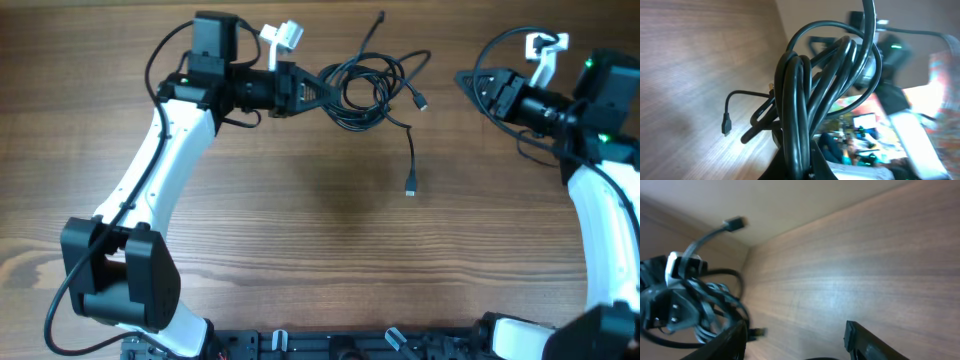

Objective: Untangle cables

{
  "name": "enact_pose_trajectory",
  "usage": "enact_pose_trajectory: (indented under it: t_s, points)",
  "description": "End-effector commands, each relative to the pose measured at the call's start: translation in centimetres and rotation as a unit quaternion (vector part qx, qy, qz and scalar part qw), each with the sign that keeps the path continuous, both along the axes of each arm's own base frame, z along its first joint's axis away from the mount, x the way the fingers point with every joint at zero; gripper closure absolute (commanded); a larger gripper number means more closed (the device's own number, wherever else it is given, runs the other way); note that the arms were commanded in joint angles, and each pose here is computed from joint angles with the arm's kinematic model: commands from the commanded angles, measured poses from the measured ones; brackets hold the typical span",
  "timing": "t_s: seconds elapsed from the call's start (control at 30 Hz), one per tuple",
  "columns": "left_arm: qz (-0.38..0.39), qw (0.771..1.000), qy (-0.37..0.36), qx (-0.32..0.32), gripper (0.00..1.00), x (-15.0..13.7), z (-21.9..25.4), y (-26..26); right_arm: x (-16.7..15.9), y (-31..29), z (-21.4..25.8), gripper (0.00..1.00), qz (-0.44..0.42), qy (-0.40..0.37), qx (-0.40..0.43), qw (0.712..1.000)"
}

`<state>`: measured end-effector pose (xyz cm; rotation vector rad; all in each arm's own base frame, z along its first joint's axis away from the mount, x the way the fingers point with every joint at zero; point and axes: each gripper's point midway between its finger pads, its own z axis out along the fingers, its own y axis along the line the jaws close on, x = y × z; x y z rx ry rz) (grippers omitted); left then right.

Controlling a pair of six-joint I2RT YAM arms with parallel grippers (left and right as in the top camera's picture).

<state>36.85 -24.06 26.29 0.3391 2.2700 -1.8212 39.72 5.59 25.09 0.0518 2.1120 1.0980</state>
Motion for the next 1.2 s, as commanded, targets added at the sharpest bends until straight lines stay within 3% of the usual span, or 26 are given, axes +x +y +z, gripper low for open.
enact_pose_trajectory:
  t_s: [0.0,0.2,0.33,0.87,1.0,1.17]
  points:
    - [-0.027,0.997,0.054,-0.045,0.96,-1.2,2.0,0.3,0.0,2.6,0.8,0.41,0.096,-0.052,0.029,0.994]
    - [-0.010,0.988,0.148,-0.045,0.96,-1.0,2.3,0.2,0.3,6.4,2.4,0.41,0.162,-0.133,0.019,0.978]
    - [-0.004,0.975,0.217,-0.047,0.96,-1.2,2.5,0.2,1.8,7.9,2.3,0.41,0.128,-0.134,-0.004,0.983]
    - [-0.040,0.969,0.235,-0.056,0.96,-2.6,3.1,-0.9,6.4,9.8,2.5,0.48,0.034,-0.143,0.010,0.989]
    - [-0.043,0.969,0.236,-0.057,0.96,-2.7,3.2,-0.9,7.5,9.9,1.4,0.59,0.028,-0.137,0.021,0.990]
    - [-0.043,0.970,0.234,-0.057,0.96,-2.7,3.2,-0.9,8.9,7.8,1.1,0.87,-0.016,-0.141,0.007,0.990]
